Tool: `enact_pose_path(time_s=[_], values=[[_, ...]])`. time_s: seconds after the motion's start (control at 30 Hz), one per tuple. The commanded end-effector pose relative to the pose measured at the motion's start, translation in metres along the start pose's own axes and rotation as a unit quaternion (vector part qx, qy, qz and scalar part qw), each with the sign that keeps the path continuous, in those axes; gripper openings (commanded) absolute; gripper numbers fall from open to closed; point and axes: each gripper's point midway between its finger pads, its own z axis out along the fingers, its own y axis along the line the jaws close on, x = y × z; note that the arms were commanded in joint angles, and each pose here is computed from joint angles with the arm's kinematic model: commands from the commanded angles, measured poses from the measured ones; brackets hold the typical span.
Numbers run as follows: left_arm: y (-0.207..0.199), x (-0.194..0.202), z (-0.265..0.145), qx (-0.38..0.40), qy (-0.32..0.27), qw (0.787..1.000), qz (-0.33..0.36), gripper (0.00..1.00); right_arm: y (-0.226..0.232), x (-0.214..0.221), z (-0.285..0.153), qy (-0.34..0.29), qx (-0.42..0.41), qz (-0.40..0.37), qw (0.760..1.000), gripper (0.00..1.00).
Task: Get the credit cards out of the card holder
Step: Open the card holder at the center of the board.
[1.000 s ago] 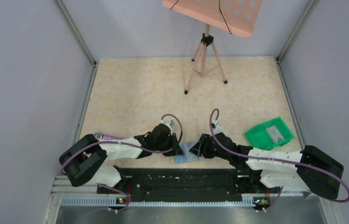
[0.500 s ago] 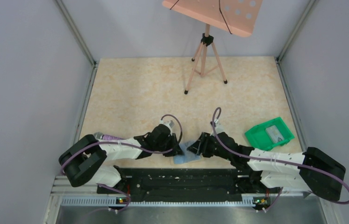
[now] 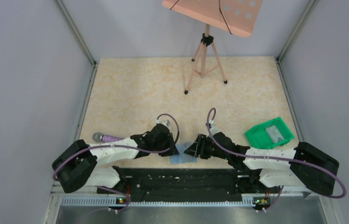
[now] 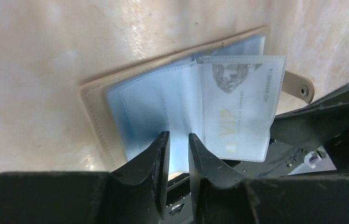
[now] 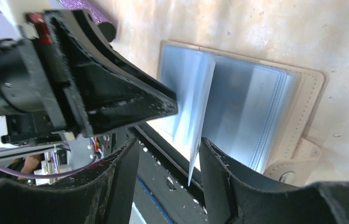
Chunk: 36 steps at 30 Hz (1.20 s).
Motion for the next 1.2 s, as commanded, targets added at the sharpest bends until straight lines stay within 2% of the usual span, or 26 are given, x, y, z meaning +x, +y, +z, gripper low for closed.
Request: enact_pose_path(time_s=[0.0,0.17,0.4,0.57,0.77,0.93,1.17], values=[[0.004,-0.021,-0.020,-0.052,-0.039,0.998,0.013,0.28,0.026,-0.006,0.007,0.002,-0.040,-0.004,0.999,0.50],[0.001,-0.039,-0.035,-0.057,-0.078,0.995,-0.001,0.32,0.031,-0.007,0.010,0.004,-0.048,-0.005,0.999,0.50],[0.018,-0.049,-0.050,-0.098,-0.090,0.991,0.000,0.35,0.044,-0.011,0.013,0.006,-0.063,-0.010,0.998,0.50],[0.025,-0.058,-0.059,-0.097,-0.102,0.990,-0.013,0.38,0.041,0.000,0.023,0.033,-0.055,-0.019,0.998,0.50],[0.021,-0.062,-0.066,-0.079,-0.108,0.991,-0.005,0.41,0.030,0.021,0.036,0.078,-0.056,-0.007,0.995,0.50],[0.021,-0.060,-0.064,-0.073,-0.103,0.992,-0.005,0.44,0.035,0.019,0.037,0.078,-0.059,-0.020,0.995,0.49],[0.022,-0.055,-0.061,-0.067,-0.096,0.993,-0.005,0.45,0.041,0.011,0.030,0.063,-0.060,-0.036,0.996,0.53]])
